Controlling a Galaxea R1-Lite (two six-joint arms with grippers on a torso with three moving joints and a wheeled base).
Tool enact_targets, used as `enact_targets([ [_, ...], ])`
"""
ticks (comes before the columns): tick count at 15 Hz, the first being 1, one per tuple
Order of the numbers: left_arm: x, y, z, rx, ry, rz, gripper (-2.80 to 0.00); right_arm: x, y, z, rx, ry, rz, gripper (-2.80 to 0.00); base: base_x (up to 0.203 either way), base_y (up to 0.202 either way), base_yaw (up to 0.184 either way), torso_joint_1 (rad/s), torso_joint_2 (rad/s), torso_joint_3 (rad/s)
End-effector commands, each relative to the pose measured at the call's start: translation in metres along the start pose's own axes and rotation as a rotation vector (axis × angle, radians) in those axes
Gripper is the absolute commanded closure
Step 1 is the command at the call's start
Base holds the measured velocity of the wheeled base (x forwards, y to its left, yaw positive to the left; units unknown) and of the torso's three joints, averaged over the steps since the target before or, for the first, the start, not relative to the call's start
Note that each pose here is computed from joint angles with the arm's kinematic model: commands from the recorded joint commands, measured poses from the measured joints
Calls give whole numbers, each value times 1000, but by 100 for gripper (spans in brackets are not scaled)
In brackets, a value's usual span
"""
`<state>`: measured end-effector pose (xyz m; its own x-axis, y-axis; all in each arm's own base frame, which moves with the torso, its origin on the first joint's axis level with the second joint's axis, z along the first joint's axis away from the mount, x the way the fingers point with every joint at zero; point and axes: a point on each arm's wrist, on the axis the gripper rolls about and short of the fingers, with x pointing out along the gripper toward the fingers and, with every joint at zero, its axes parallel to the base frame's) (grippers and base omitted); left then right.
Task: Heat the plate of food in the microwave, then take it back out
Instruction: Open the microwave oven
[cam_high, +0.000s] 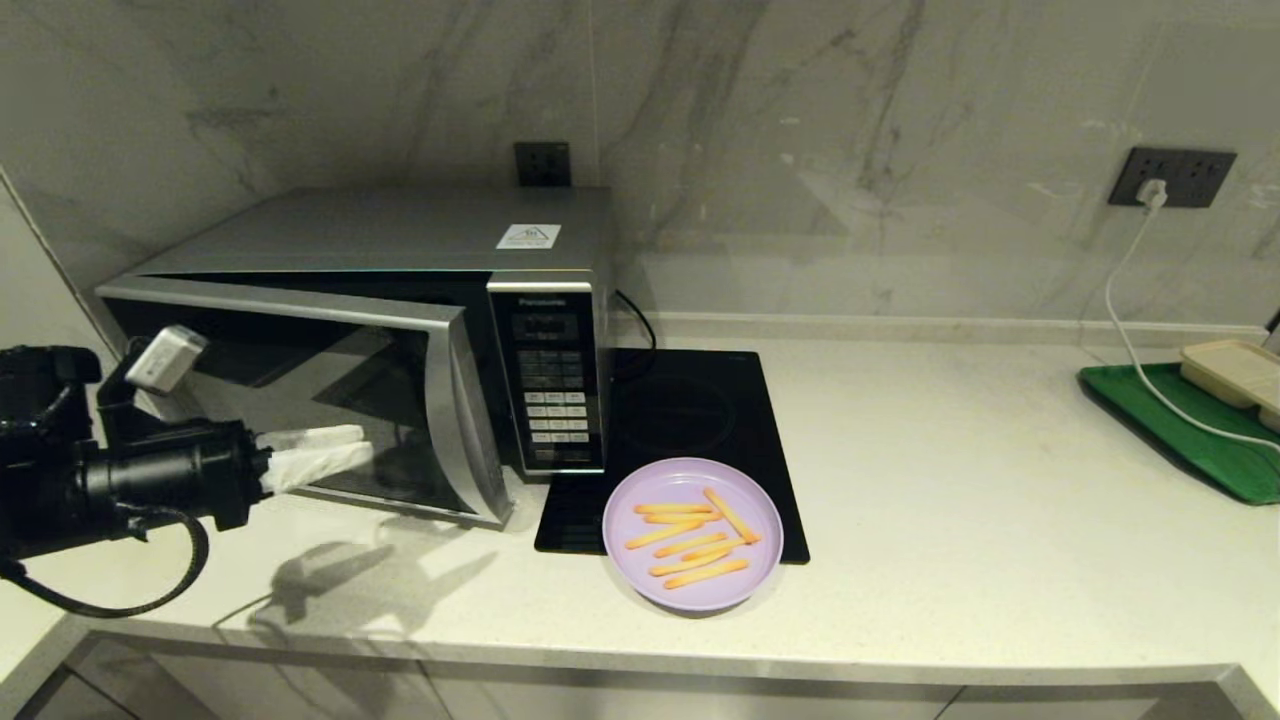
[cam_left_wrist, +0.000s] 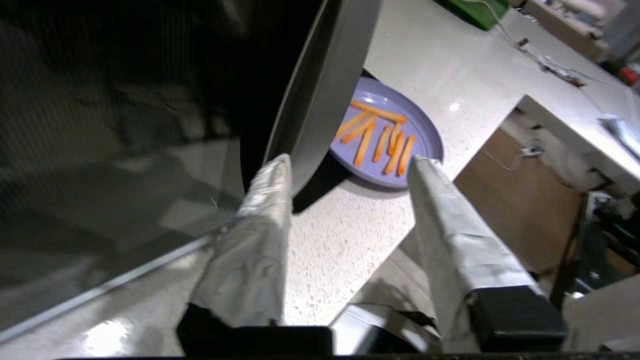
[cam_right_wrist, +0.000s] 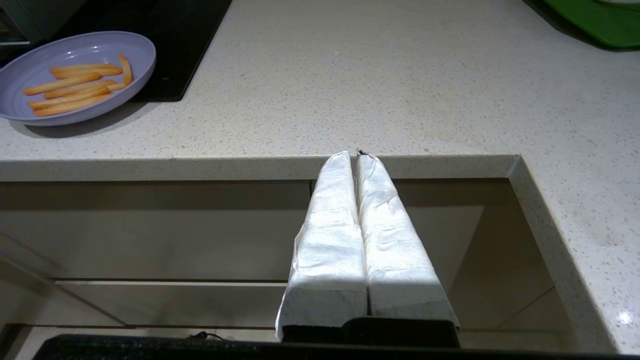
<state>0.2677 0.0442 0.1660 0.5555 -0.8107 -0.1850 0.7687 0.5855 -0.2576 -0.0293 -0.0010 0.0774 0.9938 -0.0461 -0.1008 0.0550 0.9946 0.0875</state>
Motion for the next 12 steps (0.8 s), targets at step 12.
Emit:
enact_targets([
  [12, 57, -110, 143, 293, -272, 733, 0, 0, 0, 0, 1, 2, 0, 0, 0, 0, 0, 0, 0, 0],
])
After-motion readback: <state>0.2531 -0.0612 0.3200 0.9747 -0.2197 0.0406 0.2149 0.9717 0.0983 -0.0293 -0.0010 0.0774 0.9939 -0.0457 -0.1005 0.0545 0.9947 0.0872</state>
